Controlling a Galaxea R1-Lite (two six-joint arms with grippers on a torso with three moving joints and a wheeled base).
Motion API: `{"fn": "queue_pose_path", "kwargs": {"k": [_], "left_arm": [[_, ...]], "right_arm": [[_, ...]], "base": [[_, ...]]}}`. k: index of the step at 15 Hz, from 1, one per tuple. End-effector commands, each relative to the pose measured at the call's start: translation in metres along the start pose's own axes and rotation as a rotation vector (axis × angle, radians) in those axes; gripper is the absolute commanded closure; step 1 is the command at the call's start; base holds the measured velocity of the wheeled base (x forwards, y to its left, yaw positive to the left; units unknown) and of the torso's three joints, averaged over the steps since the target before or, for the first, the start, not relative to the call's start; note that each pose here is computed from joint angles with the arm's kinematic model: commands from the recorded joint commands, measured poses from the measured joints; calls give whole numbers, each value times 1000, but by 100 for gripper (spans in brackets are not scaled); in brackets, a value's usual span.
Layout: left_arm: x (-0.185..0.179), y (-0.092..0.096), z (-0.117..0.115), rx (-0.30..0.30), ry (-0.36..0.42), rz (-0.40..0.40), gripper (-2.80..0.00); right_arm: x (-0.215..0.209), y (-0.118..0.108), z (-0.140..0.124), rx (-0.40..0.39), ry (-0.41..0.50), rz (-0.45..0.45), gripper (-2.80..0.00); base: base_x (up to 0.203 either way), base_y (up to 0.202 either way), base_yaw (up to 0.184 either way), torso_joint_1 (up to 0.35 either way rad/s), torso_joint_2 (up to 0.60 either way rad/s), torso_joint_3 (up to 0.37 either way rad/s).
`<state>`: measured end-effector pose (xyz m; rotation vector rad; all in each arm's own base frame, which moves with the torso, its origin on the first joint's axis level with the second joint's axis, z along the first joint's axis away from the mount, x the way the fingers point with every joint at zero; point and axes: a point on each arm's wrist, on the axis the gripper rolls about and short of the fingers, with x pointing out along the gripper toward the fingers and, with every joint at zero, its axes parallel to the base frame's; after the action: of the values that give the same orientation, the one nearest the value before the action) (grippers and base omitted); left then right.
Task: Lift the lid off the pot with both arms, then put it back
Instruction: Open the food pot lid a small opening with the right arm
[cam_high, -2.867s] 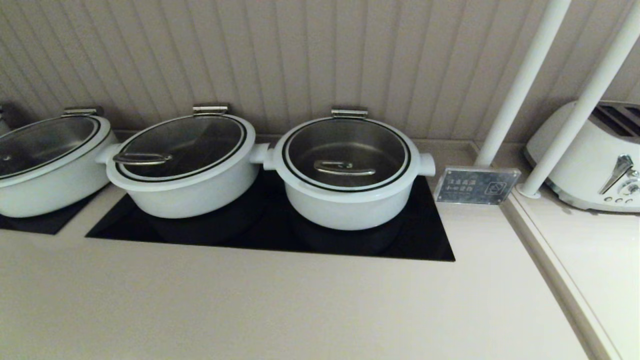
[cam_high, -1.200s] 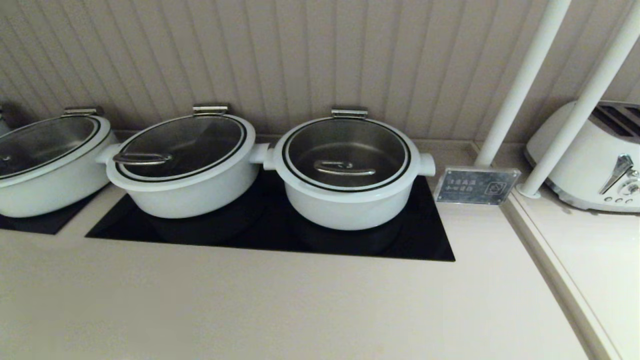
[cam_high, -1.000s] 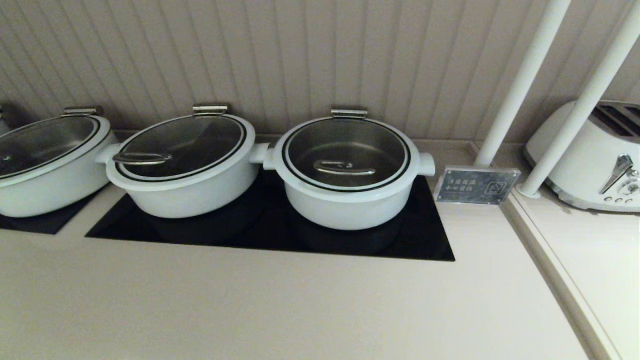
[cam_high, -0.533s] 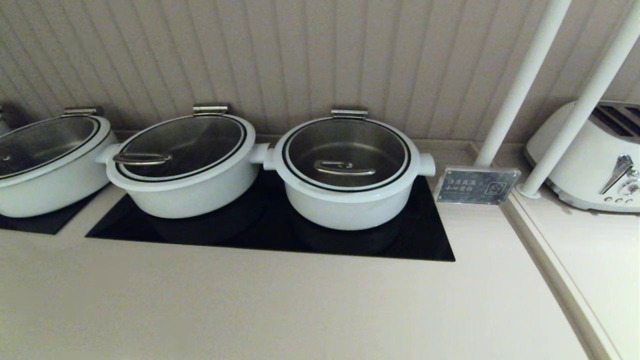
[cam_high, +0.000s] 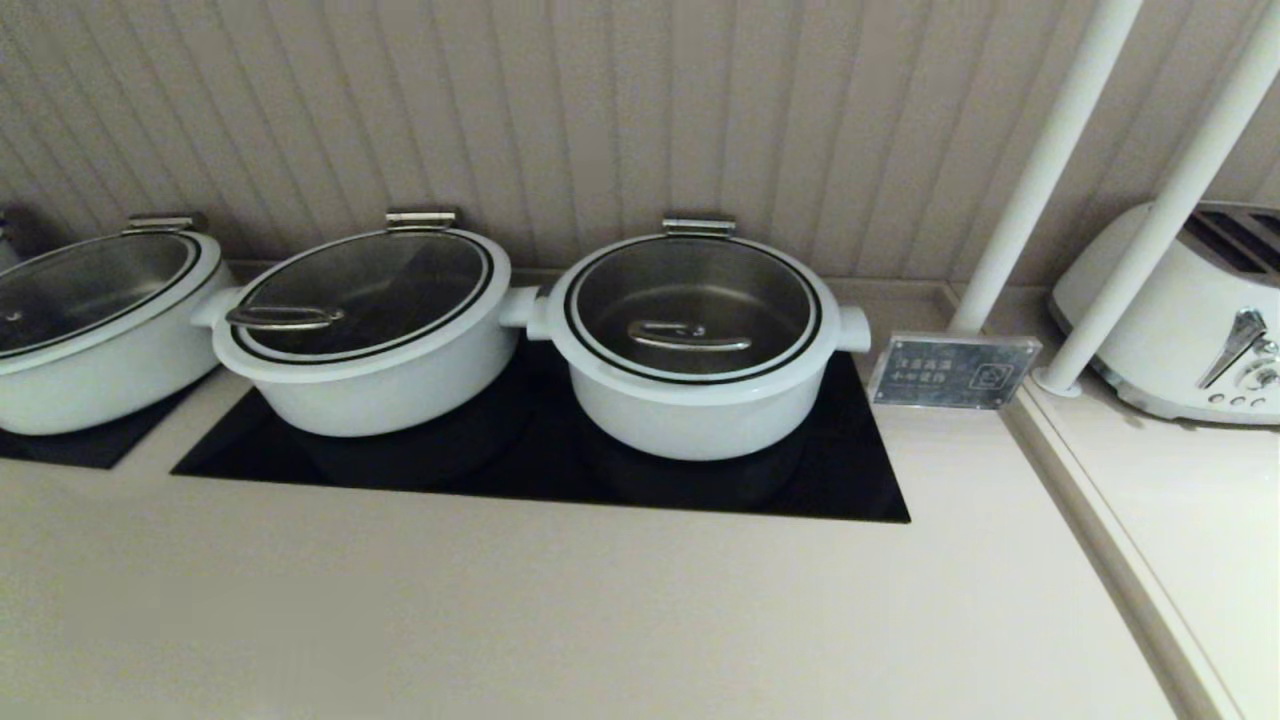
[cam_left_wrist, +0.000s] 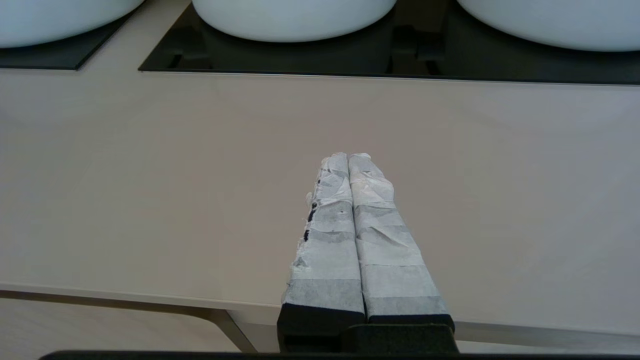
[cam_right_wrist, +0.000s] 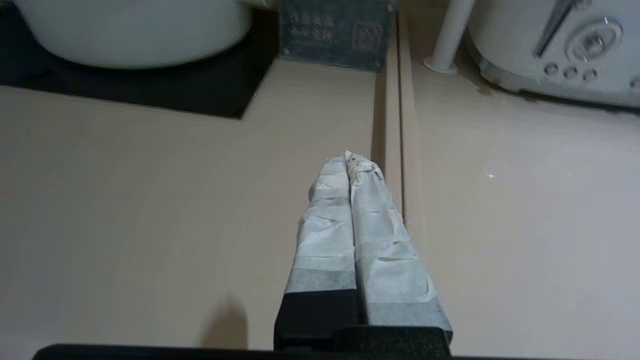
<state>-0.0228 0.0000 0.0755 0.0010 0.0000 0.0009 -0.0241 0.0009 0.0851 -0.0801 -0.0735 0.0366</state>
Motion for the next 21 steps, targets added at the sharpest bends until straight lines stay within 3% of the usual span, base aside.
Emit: {"fn": "queue_pose_path", "kwargs": {"k": [1, 6, 12, 17, 21], "left_arm": [[0, 0, 0, -1, -2, 1, 0], [0, 0, 0, 0, -1, -1, 0], [0, 0, 0, 0, 0, 1, 0], [0, 0, 0, 0, 0, 1, 0], [0, 0, 0, 0, 0, 1, 0]], "right_arm": [[-1, 0, 6, 0, -22, 21, 0], [-5, 0, 23, -8, -75, 64, 0], [10, -1, 72, -10, -47, 233, 0], [59, -3, 116, -46, -1, 380, 0], [118, -4, 133, -52, -4, 486, 0]], "base": [[0, 0, 0, 0, 0, 0], [0, 0, 0, 0, 0, 0], [0, 0, 0, 0, 0, 0], [0, 0, 0, 0, 0, 0], [0, 0, 0, 0, 0, 0]]}}
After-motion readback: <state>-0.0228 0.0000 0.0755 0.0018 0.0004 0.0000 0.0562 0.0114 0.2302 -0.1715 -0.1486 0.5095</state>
